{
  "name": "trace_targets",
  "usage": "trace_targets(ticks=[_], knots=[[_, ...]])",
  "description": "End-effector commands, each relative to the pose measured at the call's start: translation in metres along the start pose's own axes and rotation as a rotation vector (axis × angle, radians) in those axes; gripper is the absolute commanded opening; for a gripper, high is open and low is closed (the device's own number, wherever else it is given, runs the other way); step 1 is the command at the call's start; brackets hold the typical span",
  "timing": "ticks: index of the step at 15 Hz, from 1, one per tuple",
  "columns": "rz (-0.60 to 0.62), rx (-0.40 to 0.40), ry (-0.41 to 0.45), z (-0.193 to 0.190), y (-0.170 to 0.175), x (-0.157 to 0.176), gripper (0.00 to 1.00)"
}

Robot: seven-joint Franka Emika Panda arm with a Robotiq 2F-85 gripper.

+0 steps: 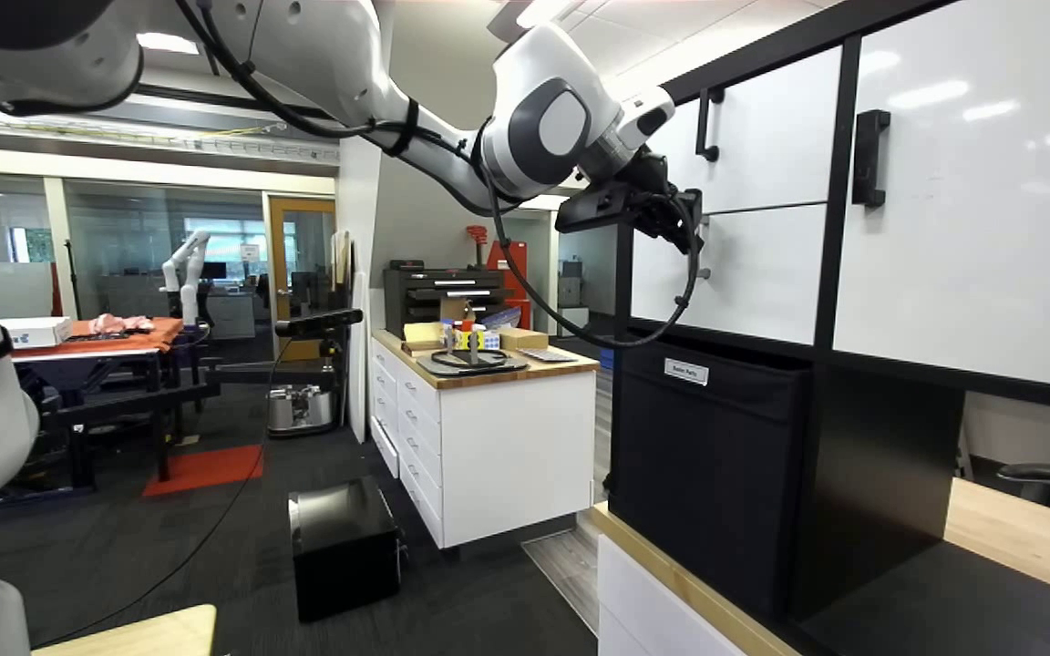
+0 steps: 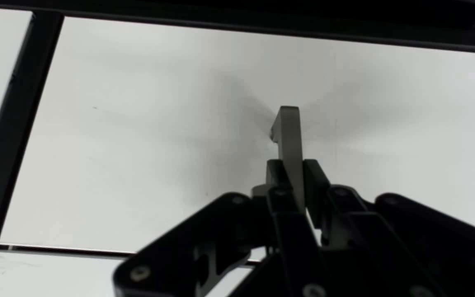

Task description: Open the bottom drawer of the file cabinet

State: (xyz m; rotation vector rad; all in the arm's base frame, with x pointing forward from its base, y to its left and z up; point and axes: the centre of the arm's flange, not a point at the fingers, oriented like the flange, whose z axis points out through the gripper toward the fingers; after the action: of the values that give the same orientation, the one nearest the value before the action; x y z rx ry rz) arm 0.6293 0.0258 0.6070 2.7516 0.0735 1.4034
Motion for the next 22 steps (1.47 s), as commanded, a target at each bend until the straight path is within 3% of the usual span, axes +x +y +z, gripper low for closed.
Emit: trace_targets(ticks=[1,22], knots=[[0.01,-0.004,0.026,-0.012,0.006,-0.016,0.05],[0.036,-0.038,0.014,-0.055,0.019,-0.07,0.05]])
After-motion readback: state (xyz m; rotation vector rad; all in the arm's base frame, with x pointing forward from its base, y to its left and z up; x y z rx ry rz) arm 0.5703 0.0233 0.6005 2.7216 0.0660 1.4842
